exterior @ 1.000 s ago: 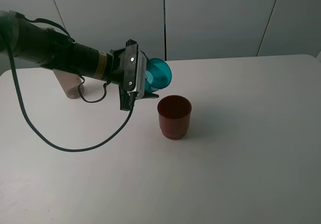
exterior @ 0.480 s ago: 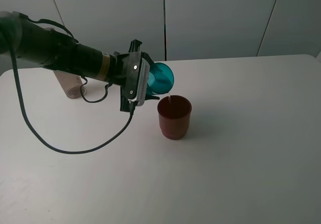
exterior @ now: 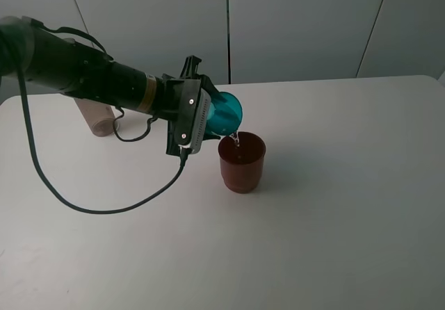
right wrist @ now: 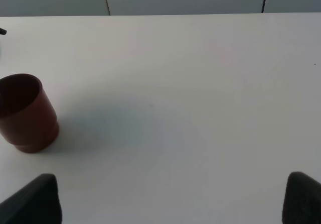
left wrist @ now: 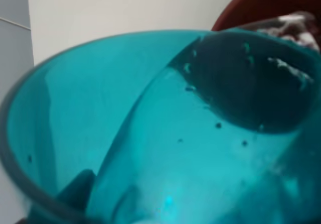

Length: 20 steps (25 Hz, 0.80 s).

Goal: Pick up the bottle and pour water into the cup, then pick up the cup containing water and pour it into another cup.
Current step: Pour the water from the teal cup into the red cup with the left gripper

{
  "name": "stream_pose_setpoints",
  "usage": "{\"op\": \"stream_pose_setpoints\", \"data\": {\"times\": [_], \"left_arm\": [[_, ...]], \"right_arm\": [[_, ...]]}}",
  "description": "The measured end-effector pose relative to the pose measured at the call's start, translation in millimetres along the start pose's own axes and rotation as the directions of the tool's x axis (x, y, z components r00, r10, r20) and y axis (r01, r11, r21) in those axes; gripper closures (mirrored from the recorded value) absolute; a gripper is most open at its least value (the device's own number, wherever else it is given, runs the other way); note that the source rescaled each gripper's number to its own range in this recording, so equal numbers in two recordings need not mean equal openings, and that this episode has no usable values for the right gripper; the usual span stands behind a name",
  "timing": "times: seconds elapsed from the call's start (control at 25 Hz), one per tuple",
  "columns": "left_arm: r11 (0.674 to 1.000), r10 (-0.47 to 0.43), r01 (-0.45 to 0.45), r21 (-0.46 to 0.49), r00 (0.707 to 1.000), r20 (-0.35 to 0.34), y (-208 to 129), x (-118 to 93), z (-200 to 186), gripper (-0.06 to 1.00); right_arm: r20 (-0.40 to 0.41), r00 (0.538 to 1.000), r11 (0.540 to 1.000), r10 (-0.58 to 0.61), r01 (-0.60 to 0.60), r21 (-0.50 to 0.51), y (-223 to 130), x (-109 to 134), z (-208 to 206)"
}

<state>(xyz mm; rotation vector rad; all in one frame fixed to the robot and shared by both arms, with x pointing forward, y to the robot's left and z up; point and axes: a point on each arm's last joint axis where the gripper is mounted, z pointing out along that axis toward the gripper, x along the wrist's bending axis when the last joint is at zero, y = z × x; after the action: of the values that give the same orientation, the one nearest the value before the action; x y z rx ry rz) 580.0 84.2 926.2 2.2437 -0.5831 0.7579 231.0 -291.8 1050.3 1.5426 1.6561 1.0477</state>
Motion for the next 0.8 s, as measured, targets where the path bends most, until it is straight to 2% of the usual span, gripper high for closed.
{"op": "stream_pose_setpoints", "data": {"times": [0.8], "left_arm": [[0.998,0.04,-0.04,0.058,0.999,-0.002,0.9,-0.8,3.4,0.91]], "right_arm": [[0.0,1.0,1.0,0.0,0.0,0.0,0.0,0.0,0.0]]}}
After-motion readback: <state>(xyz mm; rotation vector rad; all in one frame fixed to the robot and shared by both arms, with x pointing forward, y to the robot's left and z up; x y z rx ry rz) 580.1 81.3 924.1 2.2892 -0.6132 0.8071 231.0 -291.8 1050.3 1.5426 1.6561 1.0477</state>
